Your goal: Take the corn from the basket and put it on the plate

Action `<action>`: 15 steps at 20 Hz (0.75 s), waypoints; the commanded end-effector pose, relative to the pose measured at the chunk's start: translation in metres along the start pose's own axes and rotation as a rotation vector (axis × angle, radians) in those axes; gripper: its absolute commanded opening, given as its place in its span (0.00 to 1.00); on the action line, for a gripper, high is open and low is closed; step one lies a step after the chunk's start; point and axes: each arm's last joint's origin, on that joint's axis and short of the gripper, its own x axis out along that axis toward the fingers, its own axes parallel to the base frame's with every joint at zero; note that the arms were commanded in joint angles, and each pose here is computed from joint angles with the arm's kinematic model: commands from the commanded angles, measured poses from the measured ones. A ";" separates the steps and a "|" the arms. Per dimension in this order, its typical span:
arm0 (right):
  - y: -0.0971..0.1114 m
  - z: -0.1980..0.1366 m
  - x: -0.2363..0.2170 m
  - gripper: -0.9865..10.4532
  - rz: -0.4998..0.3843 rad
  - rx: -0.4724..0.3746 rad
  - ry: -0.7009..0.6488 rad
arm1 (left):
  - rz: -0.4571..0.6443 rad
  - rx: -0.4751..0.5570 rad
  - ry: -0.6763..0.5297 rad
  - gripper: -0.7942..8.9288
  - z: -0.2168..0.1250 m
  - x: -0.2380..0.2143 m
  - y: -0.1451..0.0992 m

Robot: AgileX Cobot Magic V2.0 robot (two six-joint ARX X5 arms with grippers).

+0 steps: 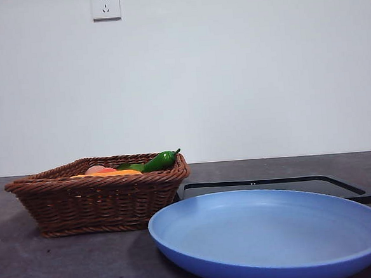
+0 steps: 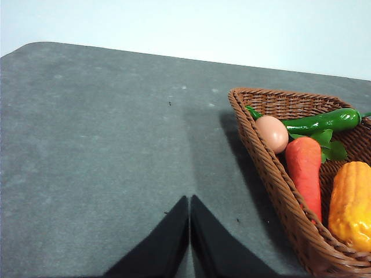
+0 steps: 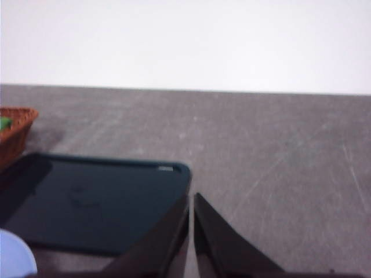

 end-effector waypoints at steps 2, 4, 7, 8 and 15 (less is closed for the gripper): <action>0.000 0.004 0.000 0.09 0.004 0.059 -0.054 | 0.004 -0.037 0.030 0.09 -0.008 0.002 0.001; 0.000 0.006 0.000 0.09 0.006 0.085 -0.072 | 0.005 -0.074 0.030 0.09 -0.008 0.002 0.001; 0.000 0.007 0.000 0.09 0.006 0.093 -0.078 | 0.006 -0.104 0.030 0.09 -0.008 0.002 0.001; 0.000 0.007 0.000 0.09 0.006 0.094 -0.078 | 0.006 -0.109 0.030 0.09 -0.008 0.002 0.001; 0.001 0.008 0.000 0.09 0.038 0.211 -0.078 | 0.000 -0.234 0.002 0.09 0.001 -0.001 0.000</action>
